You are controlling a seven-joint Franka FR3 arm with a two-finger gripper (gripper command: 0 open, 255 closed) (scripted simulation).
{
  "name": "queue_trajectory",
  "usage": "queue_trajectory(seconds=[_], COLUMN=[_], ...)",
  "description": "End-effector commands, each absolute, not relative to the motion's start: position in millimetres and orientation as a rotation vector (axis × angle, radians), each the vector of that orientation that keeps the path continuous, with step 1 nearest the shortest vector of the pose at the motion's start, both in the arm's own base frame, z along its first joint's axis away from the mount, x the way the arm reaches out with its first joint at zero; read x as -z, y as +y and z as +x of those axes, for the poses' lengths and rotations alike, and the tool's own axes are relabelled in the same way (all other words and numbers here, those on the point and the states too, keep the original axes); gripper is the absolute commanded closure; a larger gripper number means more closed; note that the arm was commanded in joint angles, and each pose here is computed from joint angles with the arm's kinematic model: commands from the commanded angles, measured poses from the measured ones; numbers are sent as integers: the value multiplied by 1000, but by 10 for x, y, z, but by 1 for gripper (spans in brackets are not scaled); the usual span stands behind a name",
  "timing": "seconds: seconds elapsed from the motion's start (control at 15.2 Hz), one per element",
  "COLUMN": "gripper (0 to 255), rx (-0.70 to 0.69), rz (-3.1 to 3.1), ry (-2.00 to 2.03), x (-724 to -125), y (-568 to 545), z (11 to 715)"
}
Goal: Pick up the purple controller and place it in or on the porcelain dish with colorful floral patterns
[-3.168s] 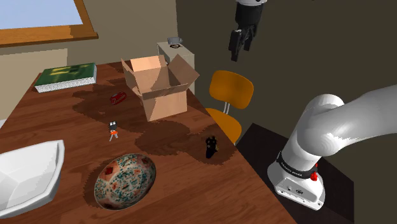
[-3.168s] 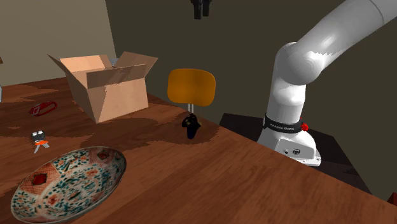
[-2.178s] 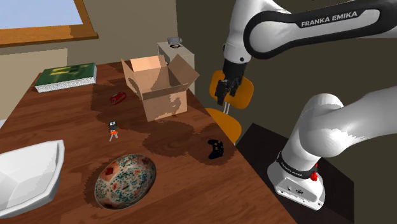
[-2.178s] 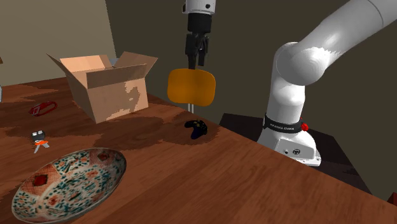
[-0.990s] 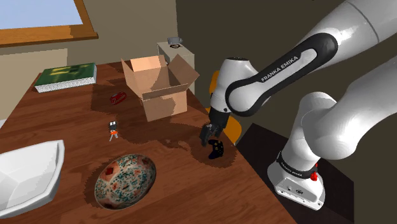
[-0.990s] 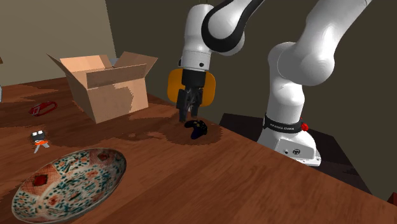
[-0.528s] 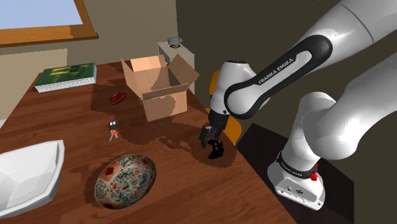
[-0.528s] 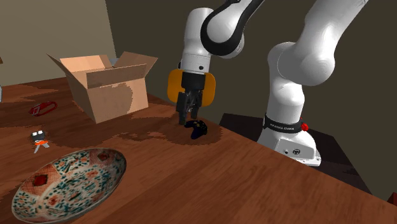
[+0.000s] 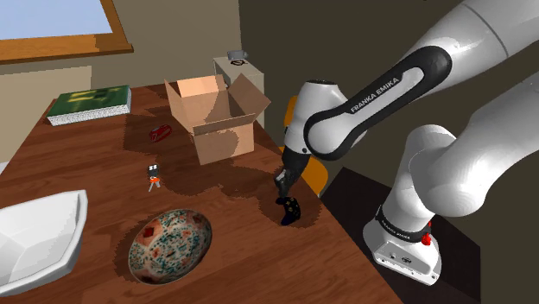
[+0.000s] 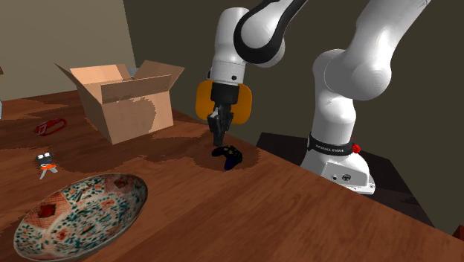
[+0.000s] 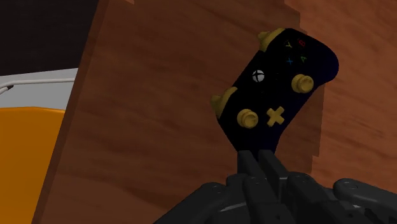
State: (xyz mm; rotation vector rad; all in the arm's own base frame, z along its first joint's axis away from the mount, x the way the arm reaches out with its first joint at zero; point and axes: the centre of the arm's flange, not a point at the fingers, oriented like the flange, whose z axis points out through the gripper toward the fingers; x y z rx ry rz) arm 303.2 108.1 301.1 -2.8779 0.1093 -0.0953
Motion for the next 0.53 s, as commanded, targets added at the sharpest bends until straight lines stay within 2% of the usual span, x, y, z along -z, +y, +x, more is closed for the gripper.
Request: queue_trajectory(seconds=[0.0, 0.26, 0.33, 0.46], gripper=[255, 255, 0, 0], rx=[75, 85, 85, 25], rz=[-2884, -2881, -2881, -3054], ry=[106, 107, 107, 349], x=[-2960, -3013, -3013, -3184], y=[1084, 1084, 1084, 1446], z=[3002, 3018, 3018, 2862])
